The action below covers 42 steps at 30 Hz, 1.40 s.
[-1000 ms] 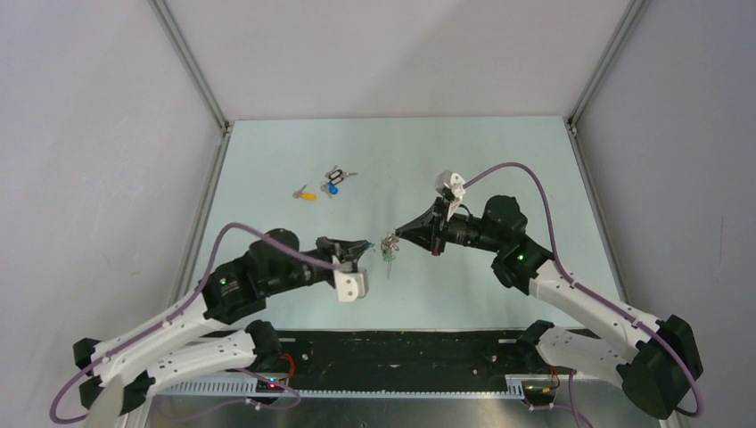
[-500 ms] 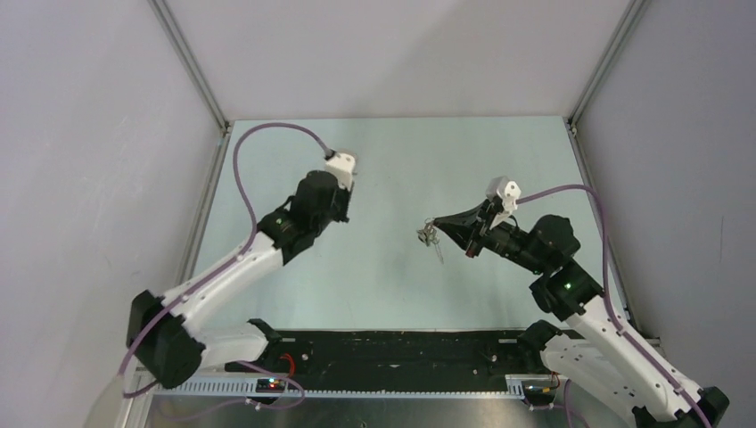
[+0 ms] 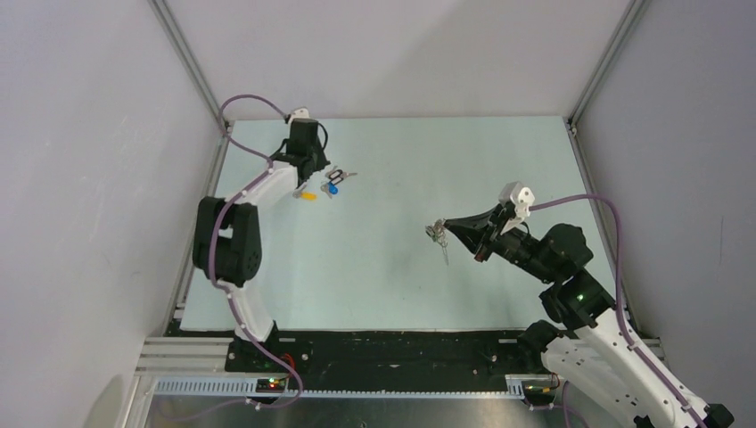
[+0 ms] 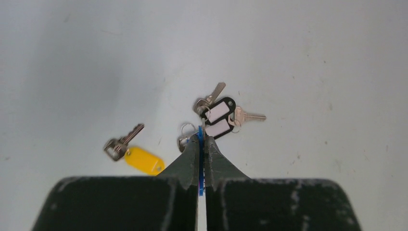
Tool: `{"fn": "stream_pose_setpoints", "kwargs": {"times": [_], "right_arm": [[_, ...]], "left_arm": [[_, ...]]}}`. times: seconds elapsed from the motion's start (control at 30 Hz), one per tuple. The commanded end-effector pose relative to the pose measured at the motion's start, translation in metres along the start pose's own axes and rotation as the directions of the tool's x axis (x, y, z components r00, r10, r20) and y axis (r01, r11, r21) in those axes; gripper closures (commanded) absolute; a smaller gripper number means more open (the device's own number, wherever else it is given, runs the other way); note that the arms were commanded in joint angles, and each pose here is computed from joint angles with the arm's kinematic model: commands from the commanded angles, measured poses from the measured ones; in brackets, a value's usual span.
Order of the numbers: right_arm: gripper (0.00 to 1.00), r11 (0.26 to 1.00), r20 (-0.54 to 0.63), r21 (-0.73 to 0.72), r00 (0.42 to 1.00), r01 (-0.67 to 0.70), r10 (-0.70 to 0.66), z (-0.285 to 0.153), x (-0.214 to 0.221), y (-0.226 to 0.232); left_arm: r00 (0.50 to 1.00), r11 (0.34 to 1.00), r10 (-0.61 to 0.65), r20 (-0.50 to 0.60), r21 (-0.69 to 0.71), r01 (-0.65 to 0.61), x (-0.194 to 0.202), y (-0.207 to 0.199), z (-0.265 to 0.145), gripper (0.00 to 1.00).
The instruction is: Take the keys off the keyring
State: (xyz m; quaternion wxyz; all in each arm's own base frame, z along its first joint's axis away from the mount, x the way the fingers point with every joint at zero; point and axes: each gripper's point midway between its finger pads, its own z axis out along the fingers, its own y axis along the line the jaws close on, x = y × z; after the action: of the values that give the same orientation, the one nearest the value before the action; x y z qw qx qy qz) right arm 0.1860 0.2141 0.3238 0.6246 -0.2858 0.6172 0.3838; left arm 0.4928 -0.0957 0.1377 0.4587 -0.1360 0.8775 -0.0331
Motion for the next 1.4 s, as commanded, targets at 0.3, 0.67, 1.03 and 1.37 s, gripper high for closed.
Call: {"fn": "stream_pose_setpoints", "kwargs": {"times": [0.3,0.67,1.03,1.37], "right_arm": [[1.0,0.949,0.021,0.305,0.997,-0.08,0.077,0.012,-0.008,-0.082],[1.0,0.719,0.079,0.671,0.981,-0.183,0.176,-0.031,0.004,-0.23],[1.0,0.434,0.152,0.883,0.984,-0.178,0.095,-0.112,-0.024,-0.332],[0.58,0.355,0.193,0.915,0.981,-0.191,0.03,-0.11,-0.069,-0.409]], "left_arm": [[0.987,0.987,-0.125,-0.106,0.084,0.134,0.018,-0.011,0.039,0.74],[0.987,0.975,-0.143,-0.068,0.164,0.153,0.001,-0.017,-0.014,0.26],[0.978,0.957,-0.206,0.023,0.212,0.197,-0.002,0.005,-0.111,0.01],[0.978,0.951,-0.207,-0.011,0.233,0.204,-0.015,0.015,-0.157,0.0]]}}
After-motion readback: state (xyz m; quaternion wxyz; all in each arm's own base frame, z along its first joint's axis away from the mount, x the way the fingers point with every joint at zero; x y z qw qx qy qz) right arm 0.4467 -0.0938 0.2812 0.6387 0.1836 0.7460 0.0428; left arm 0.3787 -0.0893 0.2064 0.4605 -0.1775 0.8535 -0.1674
